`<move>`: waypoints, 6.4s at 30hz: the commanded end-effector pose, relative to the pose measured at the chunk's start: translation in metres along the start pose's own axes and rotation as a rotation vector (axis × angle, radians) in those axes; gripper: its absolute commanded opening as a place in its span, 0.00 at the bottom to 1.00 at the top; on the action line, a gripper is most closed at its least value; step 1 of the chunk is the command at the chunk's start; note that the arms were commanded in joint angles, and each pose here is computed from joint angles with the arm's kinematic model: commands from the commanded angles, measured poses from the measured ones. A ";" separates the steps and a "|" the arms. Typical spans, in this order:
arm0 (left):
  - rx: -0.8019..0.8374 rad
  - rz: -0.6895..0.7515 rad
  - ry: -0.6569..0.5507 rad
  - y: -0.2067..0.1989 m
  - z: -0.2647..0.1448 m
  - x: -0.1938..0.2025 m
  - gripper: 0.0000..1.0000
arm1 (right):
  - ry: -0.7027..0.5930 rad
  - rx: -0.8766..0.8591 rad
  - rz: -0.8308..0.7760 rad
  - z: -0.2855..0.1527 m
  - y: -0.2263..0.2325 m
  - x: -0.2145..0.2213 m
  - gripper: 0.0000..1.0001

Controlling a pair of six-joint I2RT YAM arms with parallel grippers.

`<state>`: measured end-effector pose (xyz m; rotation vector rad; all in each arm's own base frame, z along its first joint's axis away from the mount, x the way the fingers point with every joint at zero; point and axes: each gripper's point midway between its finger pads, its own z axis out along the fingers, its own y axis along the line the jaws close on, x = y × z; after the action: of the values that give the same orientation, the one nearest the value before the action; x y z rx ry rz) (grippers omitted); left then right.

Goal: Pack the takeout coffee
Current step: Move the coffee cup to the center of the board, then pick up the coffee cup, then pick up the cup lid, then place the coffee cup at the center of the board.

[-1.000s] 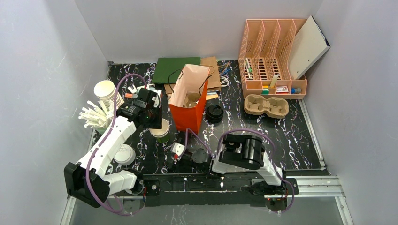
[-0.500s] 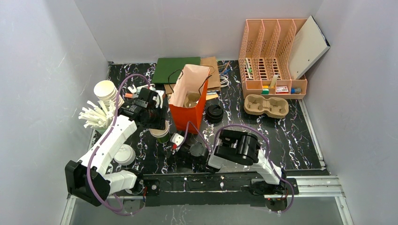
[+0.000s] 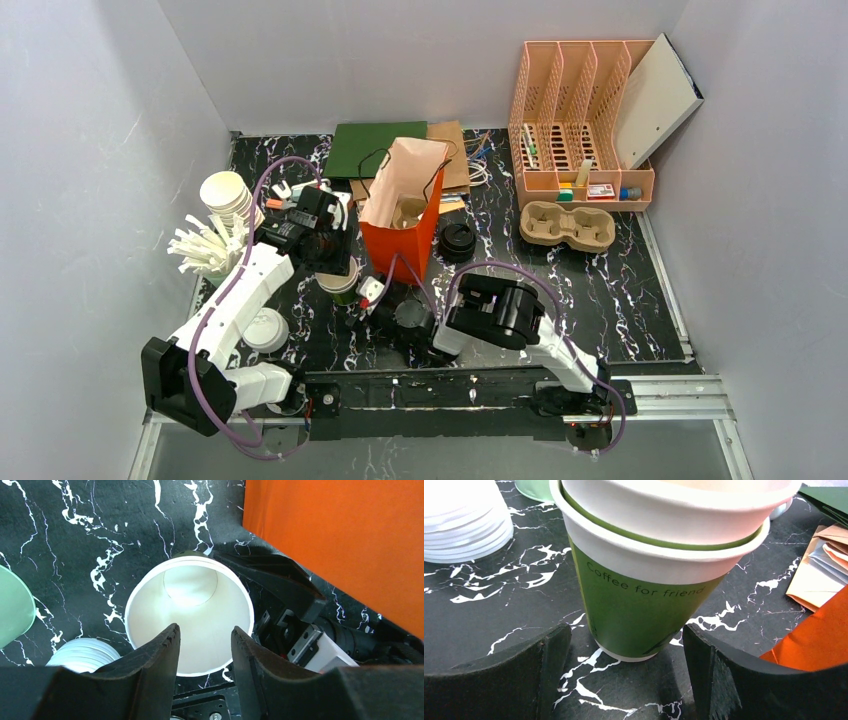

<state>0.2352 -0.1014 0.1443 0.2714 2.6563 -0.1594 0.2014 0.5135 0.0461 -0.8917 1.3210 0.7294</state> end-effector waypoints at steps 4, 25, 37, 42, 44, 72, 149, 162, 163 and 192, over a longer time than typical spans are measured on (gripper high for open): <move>-0.015 0.022 -0.022 0.001 -0.003 -0.006 0.39 | -0.032 0.087 0.009 0.018 -0.016 -0.005 0.90; 0.066 0.046 -0.007 -0.015 -0.001 -0.004 0.38 | -0.012 0.094 0.013 0.026 -0.022 0.004 0.72; 0.129 0.080 0.028 -0.026 -0.005 0.007 0.38 | -0.013 0.088 0.014 0.025 -0.020 0.004 0.70; 0.132 0.091 0.039 -0.027 -0.005 0.012 0.41 | -0.010 0.084 0.014 0.026 -0.020 0.005 0.69; 0.130 0.091 0.053 -0.027 -0.002 0.015 0.41 | -0.009 0.084 0.014 0.026 -0.020 0.005 0.69; 0.120 0.103 0.153 -0.031 0.009 0.029 0.22 | 0.008 0.086 0.016 0.029 -0.019 0.009 0.61; 0.010 0.002 -0.210 -0.013 -0.126 -0.045 0.02 | 0.073 -0.166 0.032 -0.038 0.048 -0.102 0.92; 0.241 -0.040 -0.162 -0.050 -0.129 -0.020 0.02 | 0.266 0.027 0.155 -0.125 -0.014 -0.093 0.89; 0.257 -0.046 -0.151 -0.053 -0.126 -0.016 0.01 | 0.310 0.071 0.177 -0.129 -0.026 -0.088 0.89; 0.262 0.221 -0.158 -0.201 -0.028 0.051 0.04 | 0.569 0.624 0.658 -0.174 -0.283 -0.065 0.63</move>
<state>0.1277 -0.2669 0.1642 0.6096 2.4993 -0.5311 0.3316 0.2222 0.1256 -0.1237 2.2894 0.5136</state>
